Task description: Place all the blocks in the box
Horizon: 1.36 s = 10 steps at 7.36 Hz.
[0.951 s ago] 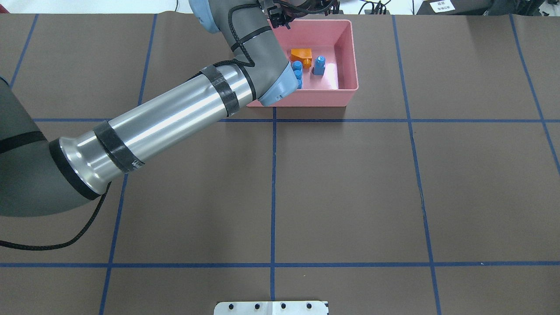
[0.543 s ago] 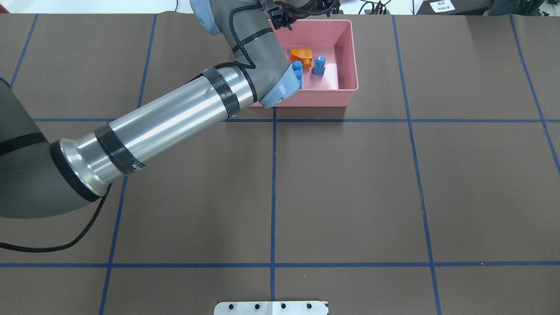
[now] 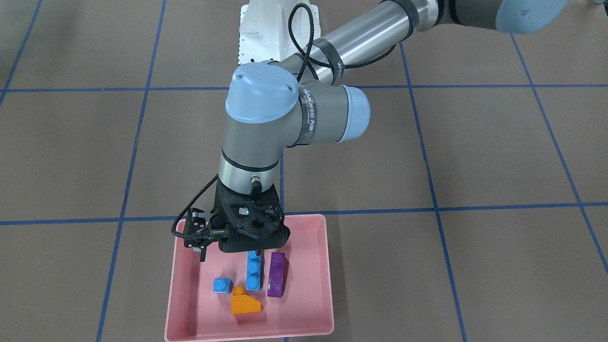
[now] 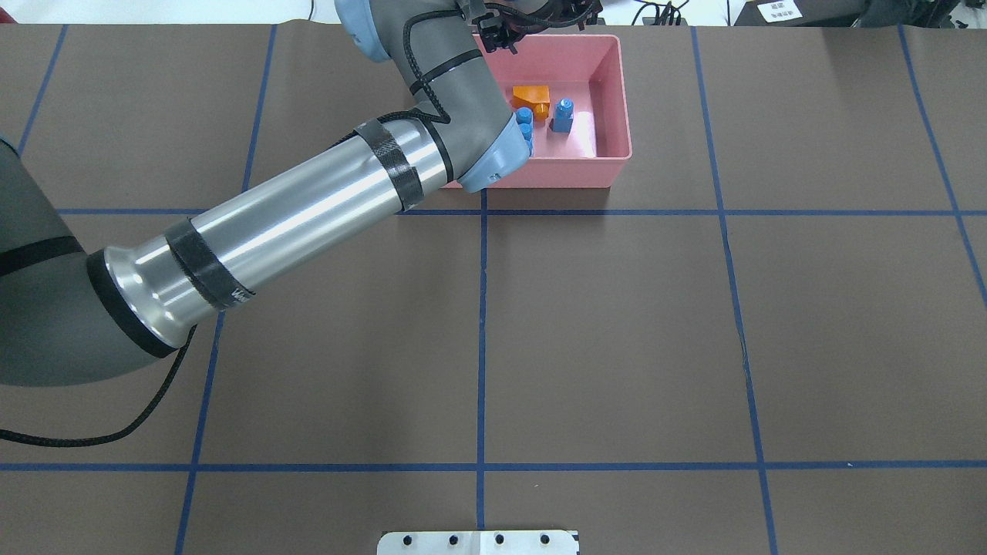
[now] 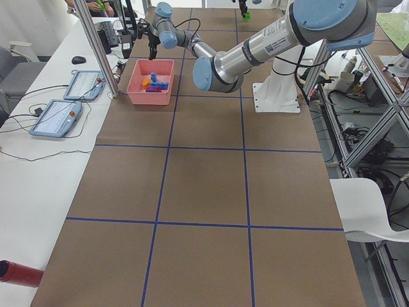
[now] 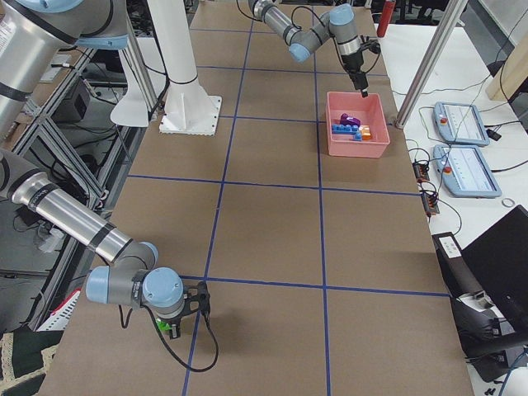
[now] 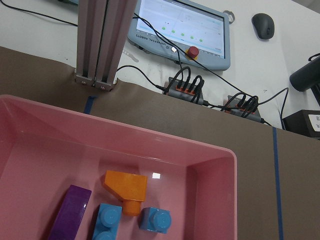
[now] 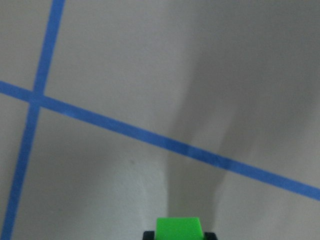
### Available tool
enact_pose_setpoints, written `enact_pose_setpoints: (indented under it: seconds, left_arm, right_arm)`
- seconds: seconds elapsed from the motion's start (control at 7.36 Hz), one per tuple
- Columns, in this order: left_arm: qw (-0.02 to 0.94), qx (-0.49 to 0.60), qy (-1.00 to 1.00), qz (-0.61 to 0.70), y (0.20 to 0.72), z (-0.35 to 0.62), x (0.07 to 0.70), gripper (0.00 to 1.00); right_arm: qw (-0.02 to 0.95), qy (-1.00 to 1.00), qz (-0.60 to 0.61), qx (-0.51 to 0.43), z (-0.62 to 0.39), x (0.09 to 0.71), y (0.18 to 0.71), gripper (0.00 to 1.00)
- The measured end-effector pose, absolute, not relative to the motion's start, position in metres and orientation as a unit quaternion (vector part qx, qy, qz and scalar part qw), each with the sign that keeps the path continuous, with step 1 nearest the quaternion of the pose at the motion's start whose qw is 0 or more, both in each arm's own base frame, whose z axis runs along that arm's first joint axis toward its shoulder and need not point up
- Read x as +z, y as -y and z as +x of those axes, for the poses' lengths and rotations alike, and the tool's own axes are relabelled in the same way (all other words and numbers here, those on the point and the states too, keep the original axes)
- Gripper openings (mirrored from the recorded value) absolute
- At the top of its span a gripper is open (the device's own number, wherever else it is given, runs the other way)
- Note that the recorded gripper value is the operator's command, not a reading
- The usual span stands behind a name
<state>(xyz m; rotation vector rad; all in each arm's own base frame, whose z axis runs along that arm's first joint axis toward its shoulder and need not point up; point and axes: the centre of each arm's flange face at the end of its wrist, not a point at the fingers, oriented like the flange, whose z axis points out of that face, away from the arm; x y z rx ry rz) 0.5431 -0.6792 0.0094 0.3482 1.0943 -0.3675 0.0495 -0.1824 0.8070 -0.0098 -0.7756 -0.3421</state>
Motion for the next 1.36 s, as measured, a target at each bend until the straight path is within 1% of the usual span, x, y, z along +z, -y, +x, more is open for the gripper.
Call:
enact_pose_setpoints:
  seconds: [0.27, 0.68, 0.95, 1.09, 1.36]
  left_arm:
    - [0.825, -0.161, -0.519, 0.153, 0.659, 0.52, 0.045, 1.0]
    - [0.864, -0.107, -0.474, 0.13, 0.594, 0.442, 0.104, 1.0]
    - [0.895, -0.051, -0.421, 0.138, 0.565, 0.394, 0.179, 1.0]
    - [0.909, -0.025, -0.392, 0.138, 0.557, 0.37, 0.231, 1.0]
    - [0.931, 0.006, -0.343, 0.126, 0.547, 0.325, 0.327, 1.0]
  right_arm:
    - [0.912, 0.378, -0.009, -0.16, 0.048, 0.737, 0.234, 0.0]
    - [0.916, 0.375, 0.012, -0.14, 0.059, 0.656, 0.351, 0.0]
    - [0.92, 0.371, 0.028, -0.125, 0.061, 0.592, 0.436, 0.0]
    - [0.923, 0.37, 0.037, -0.101, 0.059, 0.554, 0.476, 0.0]
    - [0.922, 0.378, 0.055, -0.06, 0.032, 0.477, 0.54, 0.0]
